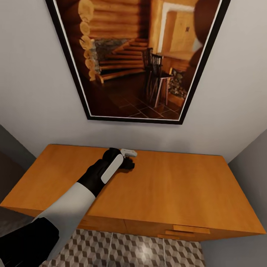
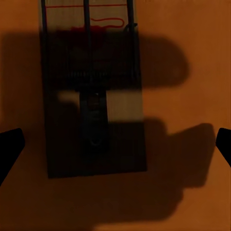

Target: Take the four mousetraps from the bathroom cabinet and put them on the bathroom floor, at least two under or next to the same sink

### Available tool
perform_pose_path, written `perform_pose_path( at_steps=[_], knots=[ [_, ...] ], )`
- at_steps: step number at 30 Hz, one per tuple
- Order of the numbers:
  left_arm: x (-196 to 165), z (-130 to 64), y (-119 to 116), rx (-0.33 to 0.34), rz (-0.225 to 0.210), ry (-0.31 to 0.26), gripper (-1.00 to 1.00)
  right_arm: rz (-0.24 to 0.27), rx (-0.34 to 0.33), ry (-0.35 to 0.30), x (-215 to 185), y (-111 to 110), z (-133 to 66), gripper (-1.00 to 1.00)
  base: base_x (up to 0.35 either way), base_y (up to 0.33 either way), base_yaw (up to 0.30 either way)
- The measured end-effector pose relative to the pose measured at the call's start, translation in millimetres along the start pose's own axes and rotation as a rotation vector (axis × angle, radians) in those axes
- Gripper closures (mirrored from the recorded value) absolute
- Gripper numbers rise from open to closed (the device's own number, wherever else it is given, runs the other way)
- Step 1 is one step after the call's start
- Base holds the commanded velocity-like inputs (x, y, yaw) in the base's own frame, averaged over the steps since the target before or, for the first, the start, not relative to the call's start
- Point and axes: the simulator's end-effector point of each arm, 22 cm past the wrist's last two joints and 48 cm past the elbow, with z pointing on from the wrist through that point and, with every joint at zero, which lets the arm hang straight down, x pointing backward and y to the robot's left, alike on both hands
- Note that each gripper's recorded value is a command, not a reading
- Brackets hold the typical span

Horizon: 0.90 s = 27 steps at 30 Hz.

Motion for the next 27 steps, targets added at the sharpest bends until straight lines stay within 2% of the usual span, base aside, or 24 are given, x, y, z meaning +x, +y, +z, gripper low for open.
perform_pose_path(
  at_steps=[5, 6, 8, 10, 12, 27],
  knots=[
    [0, 0.0, 0, 0.0, 0.0, 0.0, -1.0, 0.0, 0.0, 0.0, 0, 0, 0.0, 1.0, 0.0, 0.0, 0.0],
    [0, 0.0, 0, 0.001, 0.0, 0.0, 1.0, 0.0, 0.0, 0.0, 0, 0, 0.0, 1.0, 0.0, 0.0, 0.0],
    [1, 1.4, 9, -0.036, 0.02, 0.003, 1.0, 0.0, 0.0, 0.001, 0, 0, 0.0, 1.0, 0.0, 0.0, 0.0],
    [1, 1.5, 9, -0.039, 0.022, 0.003, 1.0, 0.0, 0.0, 0.0, 0, 0, 0.1, 1.0, 0.0, 0.0, 0.0],
    [0, -0.1, -1, 0.003, -0.003, -0.001, 1.0, 0.0, 0.0, 0.0, 0, 0, -0.1, 1.0, 0.0, 0.0, 0.0],
    [-1, -0.3, -3, 0.011, -0.008, -0.002, 1.0, 0.0, 0.0, 0.0, 0, 0, -0.1, 1.0, 0.0, 0.0, 0.0]
  ],
)
